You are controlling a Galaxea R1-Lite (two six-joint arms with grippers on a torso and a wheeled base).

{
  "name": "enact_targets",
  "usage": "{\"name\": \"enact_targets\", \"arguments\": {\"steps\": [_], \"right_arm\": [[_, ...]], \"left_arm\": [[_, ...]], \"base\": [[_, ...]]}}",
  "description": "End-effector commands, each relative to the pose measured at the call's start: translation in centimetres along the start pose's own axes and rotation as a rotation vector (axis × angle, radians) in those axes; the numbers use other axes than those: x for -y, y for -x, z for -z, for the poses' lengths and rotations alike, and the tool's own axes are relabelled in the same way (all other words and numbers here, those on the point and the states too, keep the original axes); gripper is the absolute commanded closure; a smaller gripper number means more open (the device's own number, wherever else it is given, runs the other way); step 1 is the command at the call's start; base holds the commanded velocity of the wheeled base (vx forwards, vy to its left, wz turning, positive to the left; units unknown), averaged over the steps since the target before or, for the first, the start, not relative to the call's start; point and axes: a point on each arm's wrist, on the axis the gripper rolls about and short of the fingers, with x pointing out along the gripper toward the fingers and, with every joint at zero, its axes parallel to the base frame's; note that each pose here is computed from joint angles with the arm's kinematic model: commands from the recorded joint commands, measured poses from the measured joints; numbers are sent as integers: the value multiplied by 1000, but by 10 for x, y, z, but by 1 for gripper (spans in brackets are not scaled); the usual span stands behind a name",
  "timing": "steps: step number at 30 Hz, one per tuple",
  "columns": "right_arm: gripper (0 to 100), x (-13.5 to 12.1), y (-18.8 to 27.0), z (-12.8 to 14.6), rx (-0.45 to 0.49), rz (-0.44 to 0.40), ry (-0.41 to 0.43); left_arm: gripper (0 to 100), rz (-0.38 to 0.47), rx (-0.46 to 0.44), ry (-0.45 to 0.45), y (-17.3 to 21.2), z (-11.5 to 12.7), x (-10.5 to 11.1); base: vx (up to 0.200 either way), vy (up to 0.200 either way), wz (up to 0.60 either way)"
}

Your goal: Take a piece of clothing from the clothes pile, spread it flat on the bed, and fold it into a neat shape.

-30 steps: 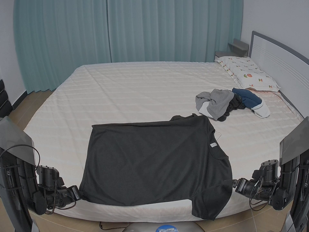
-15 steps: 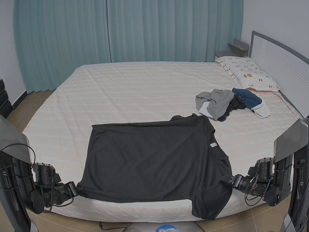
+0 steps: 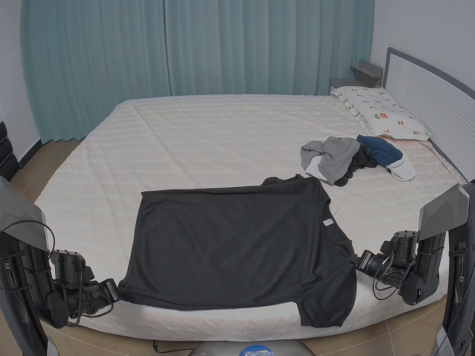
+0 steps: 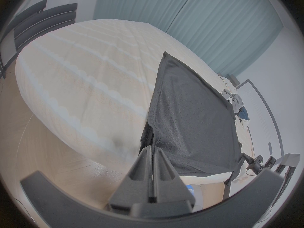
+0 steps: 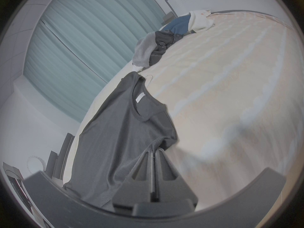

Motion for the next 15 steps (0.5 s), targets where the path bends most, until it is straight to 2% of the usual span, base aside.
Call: {"name": "enact_targets", "arguments": {"steps": [1, 8, 9, 15], "right_arm": [[100, -3, -7, -9, 41, -26, 12], [100, -5, -18, -14, 66, -48, 32], [0, -5, -21, -16, 78, -52, 34], [0, 2, -20, -12, 62, -35, 32]], "left_arm": [[100, -7, -13, 5, 1, 3, -1], [100, -7, -13, 5, 1, 3, -1], [100, -5, -16, 5, 1, 3, -1], [100, -5, -16, 5, 1, 3, -1]], "base": [[0, 0, 0], [0, 0, 0], [0, 0, 0], [0, 0, 0]]}}
